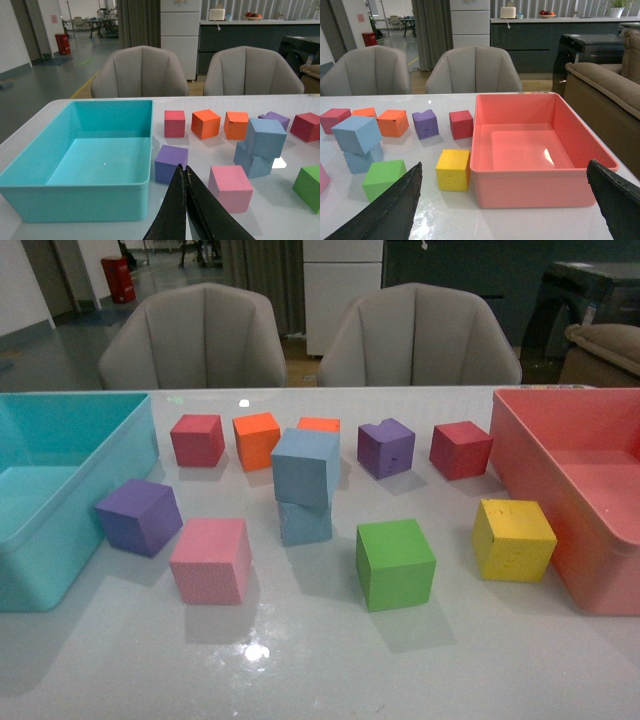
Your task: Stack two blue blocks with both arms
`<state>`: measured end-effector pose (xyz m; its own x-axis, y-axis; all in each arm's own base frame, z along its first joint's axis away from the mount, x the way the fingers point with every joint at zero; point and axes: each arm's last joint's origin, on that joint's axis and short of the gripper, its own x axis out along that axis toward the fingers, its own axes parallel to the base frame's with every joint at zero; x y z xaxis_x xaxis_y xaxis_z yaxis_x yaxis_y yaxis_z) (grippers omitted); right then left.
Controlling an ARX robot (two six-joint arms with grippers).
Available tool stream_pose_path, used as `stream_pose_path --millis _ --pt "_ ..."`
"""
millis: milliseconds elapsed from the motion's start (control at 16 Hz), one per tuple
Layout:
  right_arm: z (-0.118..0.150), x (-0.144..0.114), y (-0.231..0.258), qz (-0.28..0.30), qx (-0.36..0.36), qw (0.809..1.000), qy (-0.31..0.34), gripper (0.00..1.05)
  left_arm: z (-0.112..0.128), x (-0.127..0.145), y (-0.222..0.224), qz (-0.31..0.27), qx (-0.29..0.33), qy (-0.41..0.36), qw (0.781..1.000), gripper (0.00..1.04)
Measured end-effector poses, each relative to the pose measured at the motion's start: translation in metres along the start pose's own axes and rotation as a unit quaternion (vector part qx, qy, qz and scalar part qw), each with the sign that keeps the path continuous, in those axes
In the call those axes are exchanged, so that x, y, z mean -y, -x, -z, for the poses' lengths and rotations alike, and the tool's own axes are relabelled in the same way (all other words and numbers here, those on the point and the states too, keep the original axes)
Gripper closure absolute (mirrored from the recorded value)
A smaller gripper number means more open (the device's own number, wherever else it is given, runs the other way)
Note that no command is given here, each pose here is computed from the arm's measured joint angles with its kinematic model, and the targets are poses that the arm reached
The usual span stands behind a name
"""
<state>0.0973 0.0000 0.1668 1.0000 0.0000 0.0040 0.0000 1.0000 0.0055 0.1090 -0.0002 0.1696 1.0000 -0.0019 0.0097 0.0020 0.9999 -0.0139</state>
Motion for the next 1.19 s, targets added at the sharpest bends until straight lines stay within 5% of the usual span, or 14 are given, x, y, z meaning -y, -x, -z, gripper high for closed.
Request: stream_pose_path --millis 438,500,875,1188 --pt "0.000 0.000 0.000 0.000 0.000 1.000 0.000 0.06 0.003 0.000 0.011 0.000 -0.006 0.000 1.000 1.03" --pt "0.000 0.000 0.000 0.000 0.000 1.000 0.000 0.06 0.003 0.000 0.011 0.000 -0.006 0.000 1.000 0.96" --pt "0.000 0.000 0.000 0.000 0.000 1.000 0.000 0.06 0.003 0.000 0.011 0.000 -0.006 0.000 1.000 0.10" --pt "0.000 0.000 0.000 0.000 0.000 1.000 0.000 0.06 0.003 0.000 0.011 0.000 -0.006 0.000 1.000 0.07"
